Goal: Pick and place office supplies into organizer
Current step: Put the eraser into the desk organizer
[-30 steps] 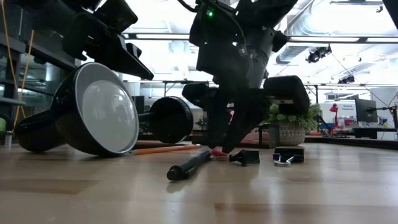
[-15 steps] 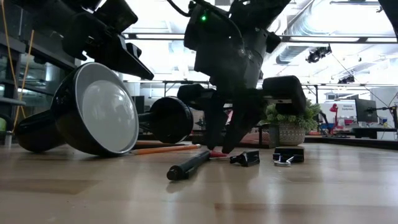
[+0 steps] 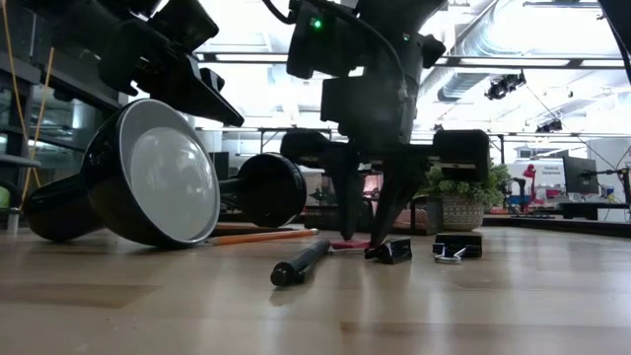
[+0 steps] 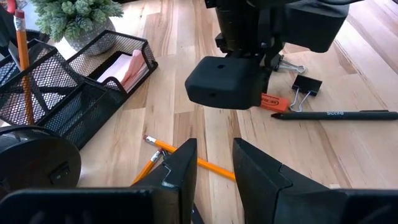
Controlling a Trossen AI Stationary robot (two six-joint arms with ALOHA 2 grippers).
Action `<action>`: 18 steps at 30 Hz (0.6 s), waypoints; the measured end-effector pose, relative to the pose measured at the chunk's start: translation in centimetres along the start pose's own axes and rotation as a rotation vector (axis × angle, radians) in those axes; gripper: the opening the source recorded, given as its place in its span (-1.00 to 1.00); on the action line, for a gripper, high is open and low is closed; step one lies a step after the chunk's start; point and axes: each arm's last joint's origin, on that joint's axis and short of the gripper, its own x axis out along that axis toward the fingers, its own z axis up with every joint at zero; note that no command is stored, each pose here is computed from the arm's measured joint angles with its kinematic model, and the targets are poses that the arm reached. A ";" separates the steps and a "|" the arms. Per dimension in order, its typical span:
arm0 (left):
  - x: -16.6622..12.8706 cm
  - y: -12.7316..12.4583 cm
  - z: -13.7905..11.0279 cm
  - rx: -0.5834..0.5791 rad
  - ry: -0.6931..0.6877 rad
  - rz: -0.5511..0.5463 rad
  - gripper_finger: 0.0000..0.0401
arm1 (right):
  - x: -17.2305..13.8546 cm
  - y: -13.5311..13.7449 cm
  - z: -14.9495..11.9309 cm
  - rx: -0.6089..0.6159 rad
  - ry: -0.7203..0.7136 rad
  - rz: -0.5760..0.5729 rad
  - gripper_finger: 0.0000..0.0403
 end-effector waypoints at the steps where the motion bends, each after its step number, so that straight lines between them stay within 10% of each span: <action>1: 0.0 0.0 0.0 0.000 0.000 0.000 -0.54 | 0.0 0.0 0.0 -0.002 0.001 -0.002 -0.43; 18: 0.0 0.0 0.0 0.000 -0.001 0.000 -0.54 | 1.2 0.0 -0.1 0.039 -0.029 0.053 -0.60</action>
